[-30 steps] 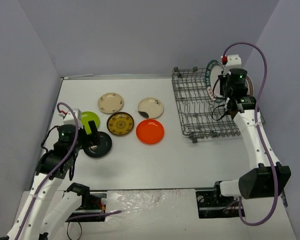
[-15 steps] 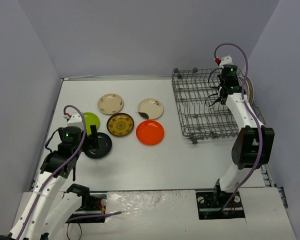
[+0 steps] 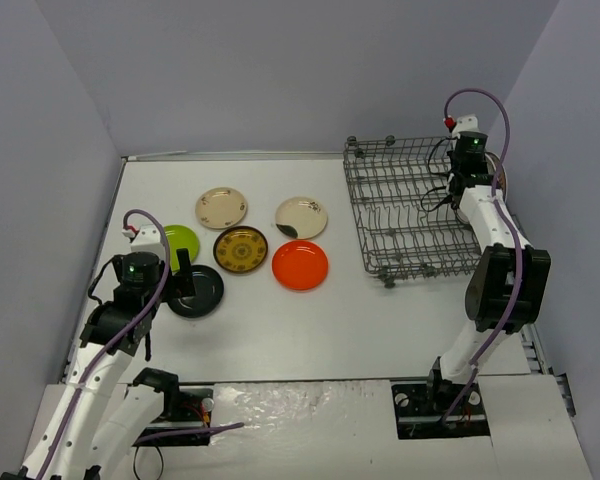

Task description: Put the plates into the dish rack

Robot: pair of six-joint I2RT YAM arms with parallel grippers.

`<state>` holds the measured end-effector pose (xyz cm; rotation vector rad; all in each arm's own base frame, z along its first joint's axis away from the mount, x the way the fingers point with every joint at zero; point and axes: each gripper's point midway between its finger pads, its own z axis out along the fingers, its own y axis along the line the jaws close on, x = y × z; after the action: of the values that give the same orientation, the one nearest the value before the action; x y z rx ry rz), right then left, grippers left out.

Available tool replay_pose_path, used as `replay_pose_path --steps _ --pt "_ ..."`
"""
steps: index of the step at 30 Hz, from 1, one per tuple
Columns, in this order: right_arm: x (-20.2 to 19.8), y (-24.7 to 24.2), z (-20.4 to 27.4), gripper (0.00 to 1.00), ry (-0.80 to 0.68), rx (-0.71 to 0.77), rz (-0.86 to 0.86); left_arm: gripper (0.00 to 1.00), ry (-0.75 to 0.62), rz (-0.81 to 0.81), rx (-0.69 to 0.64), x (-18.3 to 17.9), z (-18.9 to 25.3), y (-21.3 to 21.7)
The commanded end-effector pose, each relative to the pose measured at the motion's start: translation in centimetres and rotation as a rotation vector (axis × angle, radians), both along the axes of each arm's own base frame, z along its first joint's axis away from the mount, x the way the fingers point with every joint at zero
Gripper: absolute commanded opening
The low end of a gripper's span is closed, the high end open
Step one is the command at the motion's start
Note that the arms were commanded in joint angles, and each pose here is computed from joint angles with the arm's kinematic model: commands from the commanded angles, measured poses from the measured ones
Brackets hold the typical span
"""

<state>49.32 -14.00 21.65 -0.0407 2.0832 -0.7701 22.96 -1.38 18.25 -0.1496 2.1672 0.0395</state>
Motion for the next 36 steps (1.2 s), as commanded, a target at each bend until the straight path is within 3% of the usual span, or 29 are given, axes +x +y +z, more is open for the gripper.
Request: replay_pose_path --steps 1,36 --pt "1.9 0.2 3.7 0.0 -0.171 0.034 0.018 0.97 -0.081 0.006 -0.006 1.3 2.3 0.1" --pt "0.9 -0.2 -4.5 0.02 -0.073 0.224 -0.002 0.97 -0.054 -0.016 -0.016 1.7 1.7 -0.4"
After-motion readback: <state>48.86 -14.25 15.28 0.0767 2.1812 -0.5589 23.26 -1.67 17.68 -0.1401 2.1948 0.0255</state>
